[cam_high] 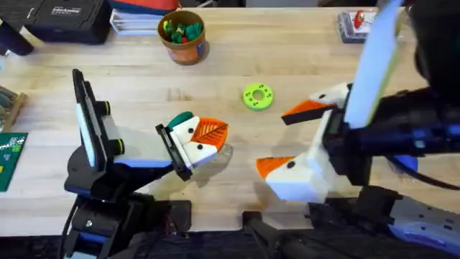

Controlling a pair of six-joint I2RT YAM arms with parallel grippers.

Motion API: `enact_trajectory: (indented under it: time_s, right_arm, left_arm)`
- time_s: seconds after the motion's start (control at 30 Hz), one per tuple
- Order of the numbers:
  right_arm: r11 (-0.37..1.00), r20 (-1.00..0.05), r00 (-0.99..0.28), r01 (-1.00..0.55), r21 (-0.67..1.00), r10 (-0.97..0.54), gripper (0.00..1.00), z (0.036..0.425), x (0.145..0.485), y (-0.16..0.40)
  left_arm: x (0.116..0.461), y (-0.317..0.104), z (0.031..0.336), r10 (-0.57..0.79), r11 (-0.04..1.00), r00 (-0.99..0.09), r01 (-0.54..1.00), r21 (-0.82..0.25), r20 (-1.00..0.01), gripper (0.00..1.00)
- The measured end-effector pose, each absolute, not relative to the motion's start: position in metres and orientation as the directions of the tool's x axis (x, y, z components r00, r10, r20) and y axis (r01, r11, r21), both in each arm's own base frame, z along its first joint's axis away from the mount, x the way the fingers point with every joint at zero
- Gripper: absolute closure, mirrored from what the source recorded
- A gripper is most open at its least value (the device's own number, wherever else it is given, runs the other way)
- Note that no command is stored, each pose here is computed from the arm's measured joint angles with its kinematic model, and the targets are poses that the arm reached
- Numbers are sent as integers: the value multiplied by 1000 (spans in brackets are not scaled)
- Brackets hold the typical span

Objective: Pick up the gripper from the table and insert it into the empty holder that is missing its gripper. Then pick up a screw, insert it into the mounting hole, and use the screwdriver to tighten it. Finally, clean up the table by picking up the vegetable and placing it into the bucket.

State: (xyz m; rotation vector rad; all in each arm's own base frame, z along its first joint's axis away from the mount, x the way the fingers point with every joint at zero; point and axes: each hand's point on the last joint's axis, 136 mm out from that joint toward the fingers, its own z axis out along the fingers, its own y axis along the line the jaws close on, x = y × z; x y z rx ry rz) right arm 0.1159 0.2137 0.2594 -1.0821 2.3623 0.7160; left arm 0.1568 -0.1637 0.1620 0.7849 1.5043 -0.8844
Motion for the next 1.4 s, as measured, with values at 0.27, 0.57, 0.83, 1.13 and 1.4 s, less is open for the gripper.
enact_trajectory:
  time_s: [0.27,0.57,0.83,1.13,1.4]
  right_arm:
    - [589,-557,-624,-761,272,-548,7,253,125,213]
    - [893,-439,-836,-426,143,-329,7,229,178,119]
    - [973,-425,-886,-104,-208,-186,9,224,231,-10]
    - [971,-236,-971,33,-236,-25,7,185,231,-107]
    - [985,-178,-982,94,-143,68,7,153,232,-150]
  left_arm:
    - [157,-164,162,-3,490,-109,866,-97,-994,991]
    - [157,-164,162,-3,490,-110,866,-98,-994,991]
    - [157,-164,162,-4,490,-109,866,-97,-994,991]
    - [157,-164,162,-3,490,-109,866,-97,-994,991]
    - [157,-164,162,-3,490,-109,866,-97,-994,991]
